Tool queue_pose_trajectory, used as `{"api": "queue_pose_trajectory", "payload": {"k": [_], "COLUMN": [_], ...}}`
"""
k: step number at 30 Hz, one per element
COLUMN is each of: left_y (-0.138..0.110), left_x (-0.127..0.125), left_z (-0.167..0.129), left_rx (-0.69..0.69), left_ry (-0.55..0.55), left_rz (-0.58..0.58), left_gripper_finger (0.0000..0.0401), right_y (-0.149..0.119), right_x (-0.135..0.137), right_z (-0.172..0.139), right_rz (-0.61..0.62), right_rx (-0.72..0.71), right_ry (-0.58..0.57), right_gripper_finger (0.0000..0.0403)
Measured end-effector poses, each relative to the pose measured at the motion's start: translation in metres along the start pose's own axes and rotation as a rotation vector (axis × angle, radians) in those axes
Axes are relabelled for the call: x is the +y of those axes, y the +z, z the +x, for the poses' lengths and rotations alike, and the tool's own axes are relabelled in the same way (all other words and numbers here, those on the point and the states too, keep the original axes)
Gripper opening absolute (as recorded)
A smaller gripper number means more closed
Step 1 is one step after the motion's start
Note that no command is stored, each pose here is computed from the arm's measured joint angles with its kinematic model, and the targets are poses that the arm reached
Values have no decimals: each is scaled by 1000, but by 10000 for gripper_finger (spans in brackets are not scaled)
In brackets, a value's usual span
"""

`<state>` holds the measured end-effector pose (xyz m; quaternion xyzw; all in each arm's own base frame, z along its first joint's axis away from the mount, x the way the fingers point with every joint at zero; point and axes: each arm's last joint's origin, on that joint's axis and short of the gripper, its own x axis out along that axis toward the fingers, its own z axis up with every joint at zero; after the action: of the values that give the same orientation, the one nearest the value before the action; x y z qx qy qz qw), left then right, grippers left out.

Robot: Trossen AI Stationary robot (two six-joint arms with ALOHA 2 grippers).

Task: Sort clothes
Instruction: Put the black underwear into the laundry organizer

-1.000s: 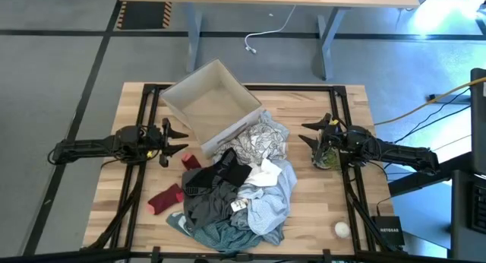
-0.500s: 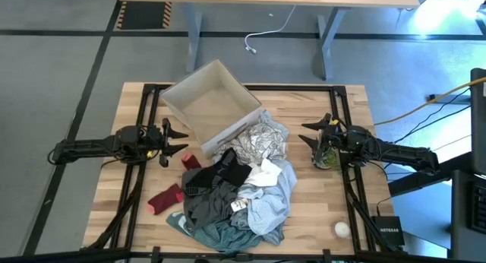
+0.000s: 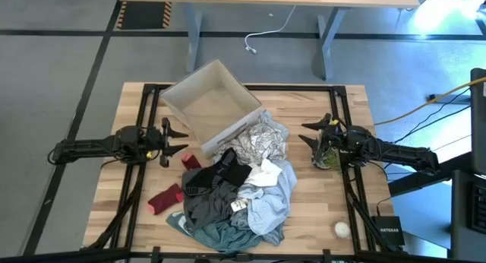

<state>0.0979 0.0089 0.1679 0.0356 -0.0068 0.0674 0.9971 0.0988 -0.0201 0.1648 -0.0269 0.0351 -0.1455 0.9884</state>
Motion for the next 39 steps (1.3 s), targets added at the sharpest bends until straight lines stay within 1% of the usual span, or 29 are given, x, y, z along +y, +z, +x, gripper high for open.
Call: {"api": "queue_pose_trajectory", "payload": {"k": [2, 4, 7, 9, 11, 13, 15, 17, 20, 22, 23, 26, 27, 29, 32, 33, 36, 39], "left_y": [-1, -1, 0, 5, 14, 23, 31, 36, 39, 39, 38, 39, 39, 39, 40, 41, 45, 50], "left_x": [0, 0, 0, 0, 1, 2, 3, 3, 3, 3, 3, 3, 3, 3, 4, 4, 5, 5], "left_z": [0, 0, 0, 0, -1, -3, -5, -7, -8, -8, -8, -8, -8, -8, -9, -9, -11, -14], "left_rx": [7, 10, 0, -55, -141, -236, -326, -379, -415, -412, -411, -418, -418, -420, -433, -442, -484, -531], "left_ry": [-1, -1, 0, 8, 20, 27, 21, 3, -28, -38, -39, -40, -40, -35, -4, 12, 22, 30], "left_rz": [28, 45, 101, 151, 139, 72, -32, -147, -300, -348, -353, -355, -353, -334, -229, -203, -197, -167], "left_gripper_finger": [171, 171, 171, 171, 171, 171, 171, 171, 171, 171, 171, 171, 171, 171, 171, 171, 171, 171], "right_y": [1, 2, 2, 2, 2, 3, 7, 10, 12, 12, 12, 12, 14, 23, 40, 46, 60, 73], "right_x": [0, 0, 1, 1, 1, 1, 1, 1, 0, 0, 1, 3, 3, 3, 3, 3, 3, 6], "right_z": [0, 0, 0, 0, 0, 0, 0, -1, -1, -1, -1, -1, -1, -3, -9, -11, -12, -5], "right_rz": [34, 104, 264, 357, 387, 396, 402, 413, 480, 514, 516, 540, 550, 530, 502, 497, 488, 455], "right_rx": [-9, -19, -17, -14, -16, -26, -60, -96, -118, -117, -112, -93, -111, -201, -371, -398, -395, -360], "right_ry": [4, 19, 44, 53, 50, 50, 55, 60, 60, 55, 66, 150, 174, 206, 286, 315, 351, 352], "right_gripper_finger": [237, 237, 237, 237, 237, 237, 237, 237, 237, 237, 237, 237, 237, 237, 237, 237, 237, 237]}}
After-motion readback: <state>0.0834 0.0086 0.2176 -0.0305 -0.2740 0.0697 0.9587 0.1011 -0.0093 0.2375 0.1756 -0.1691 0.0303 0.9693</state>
